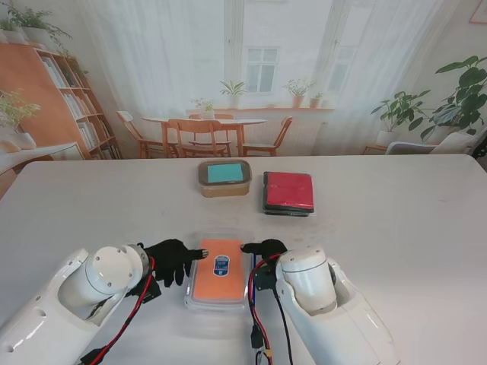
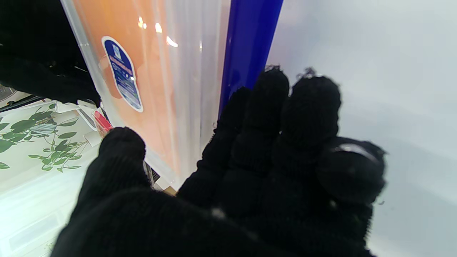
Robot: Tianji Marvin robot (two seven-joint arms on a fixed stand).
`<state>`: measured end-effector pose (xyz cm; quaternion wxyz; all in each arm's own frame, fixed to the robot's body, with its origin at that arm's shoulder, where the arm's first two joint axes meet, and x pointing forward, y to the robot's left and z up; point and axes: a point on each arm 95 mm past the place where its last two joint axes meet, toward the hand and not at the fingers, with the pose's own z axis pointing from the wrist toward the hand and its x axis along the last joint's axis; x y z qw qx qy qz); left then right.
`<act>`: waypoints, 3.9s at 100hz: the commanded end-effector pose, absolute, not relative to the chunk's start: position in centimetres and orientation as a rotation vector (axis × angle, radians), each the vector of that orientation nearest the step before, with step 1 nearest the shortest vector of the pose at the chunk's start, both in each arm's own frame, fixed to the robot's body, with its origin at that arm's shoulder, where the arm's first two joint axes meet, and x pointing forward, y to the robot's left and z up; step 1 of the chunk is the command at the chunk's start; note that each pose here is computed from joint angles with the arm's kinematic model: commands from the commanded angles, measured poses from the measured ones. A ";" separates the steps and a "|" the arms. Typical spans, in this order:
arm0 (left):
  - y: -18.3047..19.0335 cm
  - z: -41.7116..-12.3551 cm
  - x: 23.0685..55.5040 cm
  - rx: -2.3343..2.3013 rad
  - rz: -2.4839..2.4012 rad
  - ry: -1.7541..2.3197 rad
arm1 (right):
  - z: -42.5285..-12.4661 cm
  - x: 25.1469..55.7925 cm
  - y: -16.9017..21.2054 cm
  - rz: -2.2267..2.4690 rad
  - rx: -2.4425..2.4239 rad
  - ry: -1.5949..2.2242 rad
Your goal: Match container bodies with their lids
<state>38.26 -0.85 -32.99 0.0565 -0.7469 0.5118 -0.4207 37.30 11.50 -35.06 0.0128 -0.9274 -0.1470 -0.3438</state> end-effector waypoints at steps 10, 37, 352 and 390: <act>-1.0 -33.3 37.9 -2.280 -1.269 1.563 | -38.1 35.7 11.5 -0.830 -2.920 -0.456; -1.1 -33.2 37.8 -2.281 -1.267 1.566 | -38.3 36.0 11.1 -0.786 -2.907 -0.428; -1.1 -32.9 37.3 -2.283 -1.295 1.548 | -35.6 37.6 11.5 -1.228 -2.951 -0.377; -1.0 -32.9 37.3 -2.284 -1.299 1.543 | -35.8 37.6 11.5 -1.170 -2.959 -0.339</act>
